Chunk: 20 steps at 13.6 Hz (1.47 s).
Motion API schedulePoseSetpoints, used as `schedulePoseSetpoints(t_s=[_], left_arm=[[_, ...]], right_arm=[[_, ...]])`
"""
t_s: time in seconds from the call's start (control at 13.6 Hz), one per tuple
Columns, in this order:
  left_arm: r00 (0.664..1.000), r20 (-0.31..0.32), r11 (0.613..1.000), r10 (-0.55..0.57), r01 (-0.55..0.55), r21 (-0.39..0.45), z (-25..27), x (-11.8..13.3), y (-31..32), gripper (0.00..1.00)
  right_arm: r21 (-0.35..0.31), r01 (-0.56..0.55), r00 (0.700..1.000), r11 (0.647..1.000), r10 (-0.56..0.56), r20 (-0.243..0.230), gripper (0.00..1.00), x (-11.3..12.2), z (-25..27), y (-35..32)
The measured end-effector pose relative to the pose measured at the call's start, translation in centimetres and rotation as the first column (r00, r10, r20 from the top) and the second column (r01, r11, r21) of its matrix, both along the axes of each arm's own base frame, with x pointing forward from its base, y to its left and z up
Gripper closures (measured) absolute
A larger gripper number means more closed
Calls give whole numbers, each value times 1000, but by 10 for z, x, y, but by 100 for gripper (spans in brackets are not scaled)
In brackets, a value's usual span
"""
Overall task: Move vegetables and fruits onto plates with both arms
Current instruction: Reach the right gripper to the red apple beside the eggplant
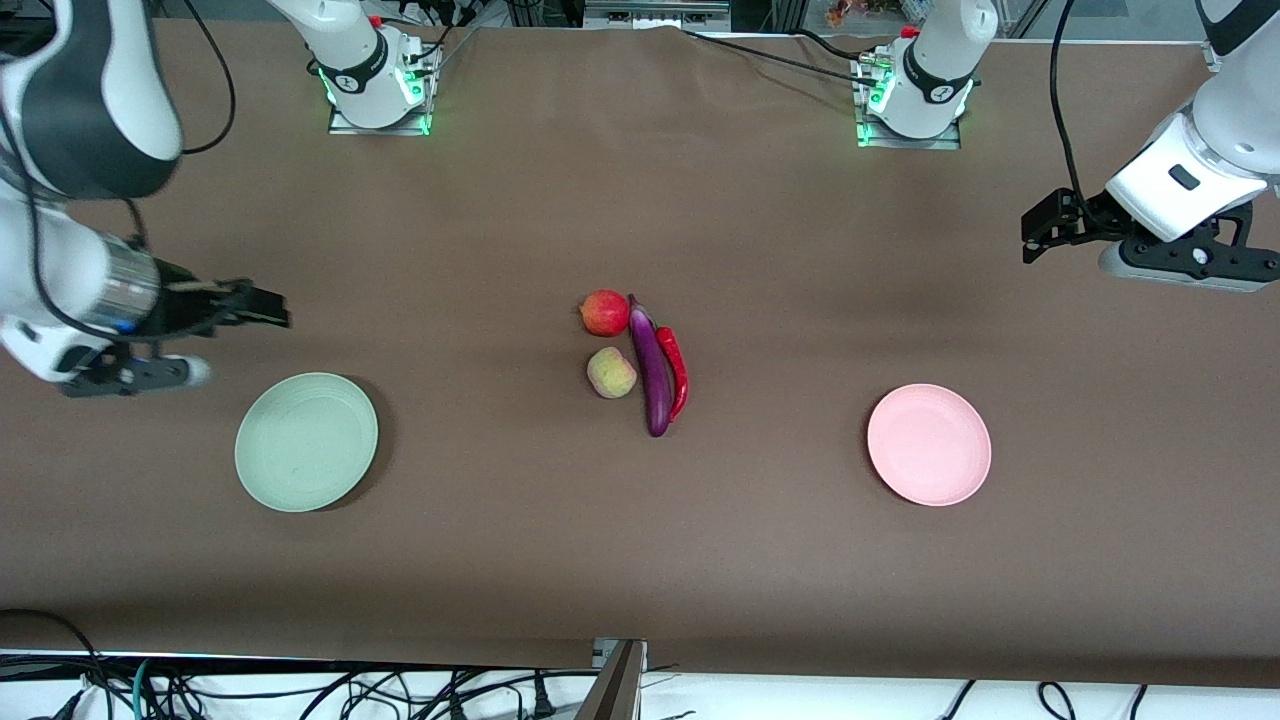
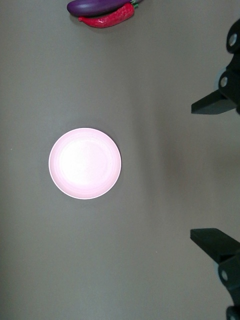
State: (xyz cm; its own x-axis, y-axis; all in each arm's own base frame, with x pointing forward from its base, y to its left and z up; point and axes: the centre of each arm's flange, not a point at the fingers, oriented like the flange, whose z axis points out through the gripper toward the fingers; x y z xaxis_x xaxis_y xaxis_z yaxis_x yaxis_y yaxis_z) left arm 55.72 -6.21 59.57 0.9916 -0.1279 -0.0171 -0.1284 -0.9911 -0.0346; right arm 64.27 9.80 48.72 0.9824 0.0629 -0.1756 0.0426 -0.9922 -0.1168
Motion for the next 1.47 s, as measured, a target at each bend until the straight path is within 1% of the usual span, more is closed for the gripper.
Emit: schedulePoseSetpoints(t_s=[0.15, 0.29, 0.51, 0.66, 0.81, 1.1, 1.47], left_arm=[[1000, 23, 998, -7, 5, 60, -1, 4, 6, 0], [1000, 18, 997, -5, 3, 75, -6, 8, 9, 0], [1000, 13, 997, -4, 3, 76, -10, 10, 10, 0], [1000, 11, 998, 2, -3, 69, -11, 10, 12, 0], [1000, 9, 998, 15, -16, 58, -11, 11, 18, 0], [1000, 9, 998, 17, -17, 55, -11, 11, 19, 0], [1000, 9, 998, 11, -11, 55, -11, 10, 15, 0]], right_arm=[[3, 55, 998, 998, -55, -12, 0, 8, -42, 58], [-6, 82, 997, 997, -82, -9, 0, 5, -83, 127], [-18, 132, 991, 991, -132, 5, 0, -19, -129, 227], [-24, 156, 988, 987, -156, 8, 0, -38, -145, 271], [-37, 176, 984, 984, -176, 0, 0, -54, -161, 300], [-36, 228, 974, 973, -228, 9, 0, -72, -195, 339], [-78, 206, 977, 975, -209, -30, 0, -95, -241, 362]])
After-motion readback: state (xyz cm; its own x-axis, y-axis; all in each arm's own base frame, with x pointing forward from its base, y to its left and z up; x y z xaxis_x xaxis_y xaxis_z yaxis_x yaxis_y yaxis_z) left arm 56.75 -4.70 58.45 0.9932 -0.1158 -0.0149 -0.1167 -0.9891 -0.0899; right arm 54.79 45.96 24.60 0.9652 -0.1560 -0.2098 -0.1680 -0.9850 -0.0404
